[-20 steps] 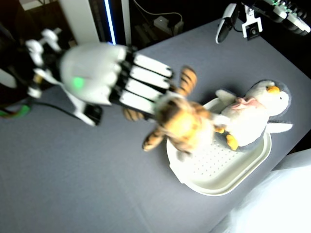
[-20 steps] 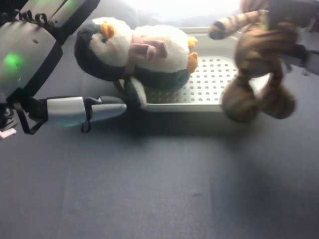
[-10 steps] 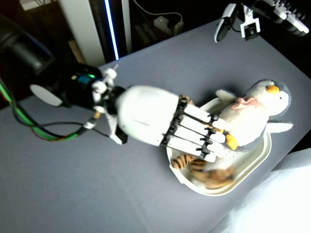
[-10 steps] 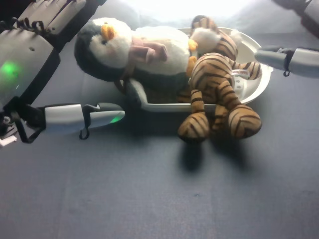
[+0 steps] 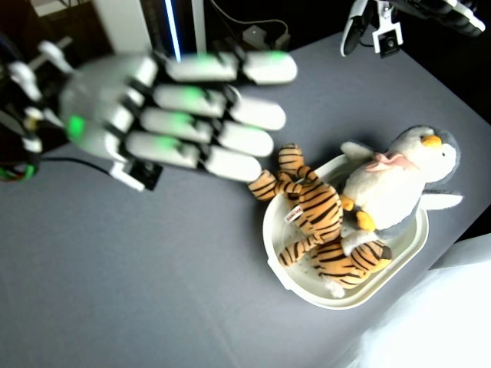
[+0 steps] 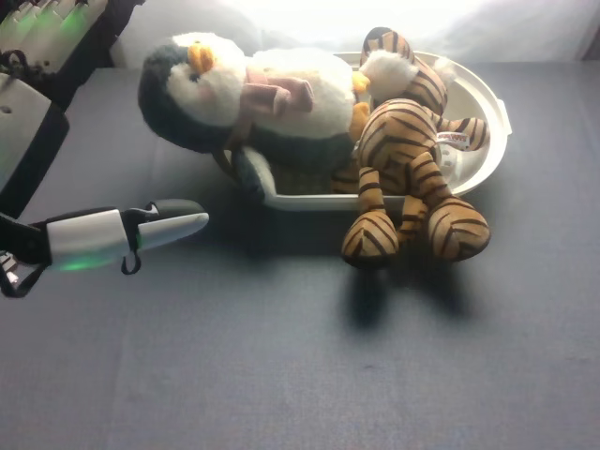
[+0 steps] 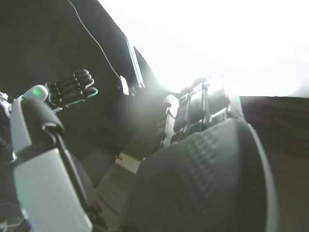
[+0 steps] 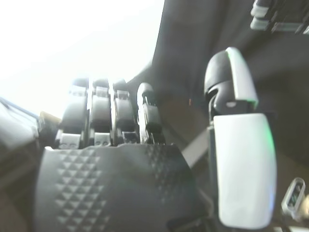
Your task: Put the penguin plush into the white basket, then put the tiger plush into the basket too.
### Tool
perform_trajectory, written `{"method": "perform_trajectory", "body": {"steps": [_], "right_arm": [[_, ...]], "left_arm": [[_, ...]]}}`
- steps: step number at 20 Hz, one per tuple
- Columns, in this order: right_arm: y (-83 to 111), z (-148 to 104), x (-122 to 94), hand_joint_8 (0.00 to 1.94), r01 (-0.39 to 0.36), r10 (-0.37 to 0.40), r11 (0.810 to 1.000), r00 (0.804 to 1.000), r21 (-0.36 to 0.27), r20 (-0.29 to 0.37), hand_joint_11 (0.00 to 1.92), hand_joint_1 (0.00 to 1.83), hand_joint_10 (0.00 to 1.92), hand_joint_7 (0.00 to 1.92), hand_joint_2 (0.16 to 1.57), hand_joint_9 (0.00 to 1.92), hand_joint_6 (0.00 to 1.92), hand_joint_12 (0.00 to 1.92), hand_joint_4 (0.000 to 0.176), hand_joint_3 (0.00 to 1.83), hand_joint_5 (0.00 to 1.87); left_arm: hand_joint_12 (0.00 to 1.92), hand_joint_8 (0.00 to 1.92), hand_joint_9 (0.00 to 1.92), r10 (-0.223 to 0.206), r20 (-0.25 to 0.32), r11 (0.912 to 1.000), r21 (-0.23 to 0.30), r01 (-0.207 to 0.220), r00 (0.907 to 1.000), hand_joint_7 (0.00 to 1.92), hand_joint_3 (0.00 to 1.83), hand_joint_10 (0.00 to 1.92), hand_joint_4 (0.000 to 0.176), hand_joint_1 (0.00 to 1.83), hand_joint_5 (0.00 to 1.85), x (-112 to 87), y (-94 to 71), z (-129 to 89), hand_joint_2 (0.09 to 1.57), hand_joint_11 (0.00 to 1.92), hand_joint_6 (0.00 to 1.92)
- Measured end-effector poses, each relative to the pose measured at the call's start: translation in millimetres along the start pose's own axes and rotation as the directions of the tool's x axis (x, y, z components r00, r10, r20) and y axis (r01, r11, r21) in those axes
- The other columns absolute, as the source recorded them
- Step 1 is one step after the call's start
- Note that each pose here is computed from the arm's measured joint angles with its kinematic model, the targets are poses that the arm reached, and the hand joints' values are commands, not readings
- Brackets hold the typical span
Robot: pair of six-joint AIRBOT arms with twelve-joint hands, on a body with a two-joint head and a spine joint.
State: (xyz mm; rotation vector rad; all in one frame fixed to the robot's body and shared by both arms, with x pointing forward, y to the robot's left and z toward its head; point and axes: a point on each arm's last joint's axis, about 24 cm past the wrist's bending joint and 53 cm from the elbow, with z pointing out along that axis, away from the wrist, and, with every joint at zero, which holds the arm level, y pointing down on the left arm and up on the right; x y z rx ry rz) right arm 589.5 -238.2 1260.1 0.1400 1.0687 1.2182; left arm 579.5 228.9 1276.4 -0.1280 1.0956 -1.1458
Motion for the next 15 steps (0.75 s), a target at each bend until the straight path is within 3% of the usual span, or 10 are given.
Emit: {"method": "perform_trajectory", "body": {"steps": [3, 4, 5, 6, 7, 10, 11, 13, 14, 15], "right_arm": [[7.5, 2, 11, 0.0, -0.011, 0.01, 1.0, 0.999, -0.028, -0.04, 0.23, 0.56, 0.02, 0.41, 1.16, 0.52, 0.0, 0.84, 0.09, 0.01, 0.24], [15.1, 5, 14, 0.0, -0.025, 0.022, 0.998, 0.999, -0.052, -0.041, 0.04, 0.52, 0.0, 0.39, 1.21, 0.44, 0.01, 0.84, 0.01, 0.0, 0.36], [25.7, 9, 18, 0.0, -0.037, 0.033, 0.995, 0.998, -0.092, -0.048, 0.04, 0.79, 0.0, 0.42, 1.16, 0.44, 0.01, 0.87, 0.0, 0.0, 0.47], [37.1, 11, 22, 0.0, -0.045, 0.036, 0.99, 0.997, -0.136, -0.064, 0.13, 0.74, 0.0, 0.44, 1.09, 0.46, 0.0, 0.79, 0.111, 0.0, 0.31], [44.8, 13, 24, 0.0, -0.059, 0.049, 0.986, 0.997, -0.157, -0.064, 0.14, 0.75, 0.0, 0.49, 0.91, 0.46, 0.0, 0.65, 0.094, 0.0, 0.37], [45.6, 16, 18, 0.01, -0.028, 0.023, 0.987, 0.999, -0.159, -0.033, 0.0, 0.87, 0.01, 0.63, 1.06, 0.52, 0.02, 1.13, 0.0, 0.0, 0.68], [48.1, 18, 17, 0.0, -0.037, 0.033, 0.988, 0.999, -0.151, -0.027, 0.0, 0.87, 0.0, 0.59, 1.05, 0.49, 0.01, 1.07, 0.0, 0.0, 0.69], [63.3, 24, 5, 0.01, -0.027, 0.027, 0.982, 1.0, -0.185, -0.007, 0.0, 0.77, 0.0, 0.52, 1.23, 0.45, 0.01, 1.2, 0.0, 0.01, 0.59], [68.8, 24, -2, 0.05, -0.026, 0.027, 0.98, 1.0, -0.198, 0.005, 0.37, 0.8, 0.09, 0.78, 1.27, 0.76, 0.04, 1.22, 0.0, 0.01, 0.7], [73.0, 26, -12, 0.04, -0.039, 0.049, 0.977, 0.998, -0.211, 0.04, 0.5, 0.92, 0.09, 0.93, 1.31, 0.92, 1.23, 1.24, 0.0, 0.01, 0.63]], "left_arm": [[1.66, 0.0, 0.04, -0.06, 0.022, 0.9981, 0.015, 0.06, 0.9979, 0.08, 0.01, 0.01, 0.028, 0.66, 0.0, -8.3, 3.8, 1, 1.03, 0.0, 0.0], [1.72, 0.0, 0.01, -0.091, 0.033, 0.9958, 0.011, 0.091, 0.9953, 0.04, 0.05, 0.0, 0.063, 0.48, 0.03, -10.8, 8.1, 1, 1.13, 0.0, 0.01], [0.44, 0.0, 0.0, -0.106, 0.042, 0.9943, -0.003, 0.106, 0.9934, 0.01, 0.0, 0.0, 0.129, 0.29, 0.04, -12.1, 13.2, 1, 1.26, 0.0, 0.07], [0.09, 0.0, 0.0, -0.109, 0.035, 0.9941, -0.001, 0.109, 0.9934, 0.0, 0.0, 0.0, 0.167, 0.13, 0.01, -10.4, 12.3, 2, 1.31, 0.0, 0.01], [0.02, 0.0, 0.03, -0.112, 0.022, 0.9936, 0.015, 0.112, 0.9934, 0.0, 0.0, 0.01, 0.166, 0.3, 0.0, -7.2, 7.6, 3, 1.27, 0.0, 0.0], [1.44, 0.02, 0.42, -0.089, 0.026, 0.9883, 0.127, 0.085, 0.9957, 0.49, 0.01, 0.07, 0.0, 0.64, 0.65, -12.1, -24.0, 14, 1.28, 0.0, 0.11], [1.64, 0.04, 0.37, -0.096, 0.048, 0.9822, 0.167, 0.086, 0.9942, 0.41, 0.02, 0.04, 0.122, 0.62, 0.47, -19.3, -34.5, 20, 1.4, 0.0, 1.45], [1.84, 0.0, 0.22, -0.104, 0.081, 0.9773, 0.194, 0.086, 0.9913, 0.22, 0.05, 0.01, 0.032, 0.36, 0.09, -27.0, -41.3, 24, 1.55, 0.0, 1.38], [1.9, 0.02, 0.31, -0.112, 0.085, 0.9768, 0.192, 0.094, 0.9901, 0.34, 0.01, 0.08, 0.147, 0.44, 0.26, -25.8, -41.0, 23, 1.53, 0.0, 1.81], [1.92, 0.21, 0.36, -0.141, 0.093, 0.979, 0.161, 0.124, 0.9857, 0.53, 0.0, 0.8, 0.104, 0.51, 0.3, -23.2, -34.6, 22, 1.54, 0.02, 1.9]]}}
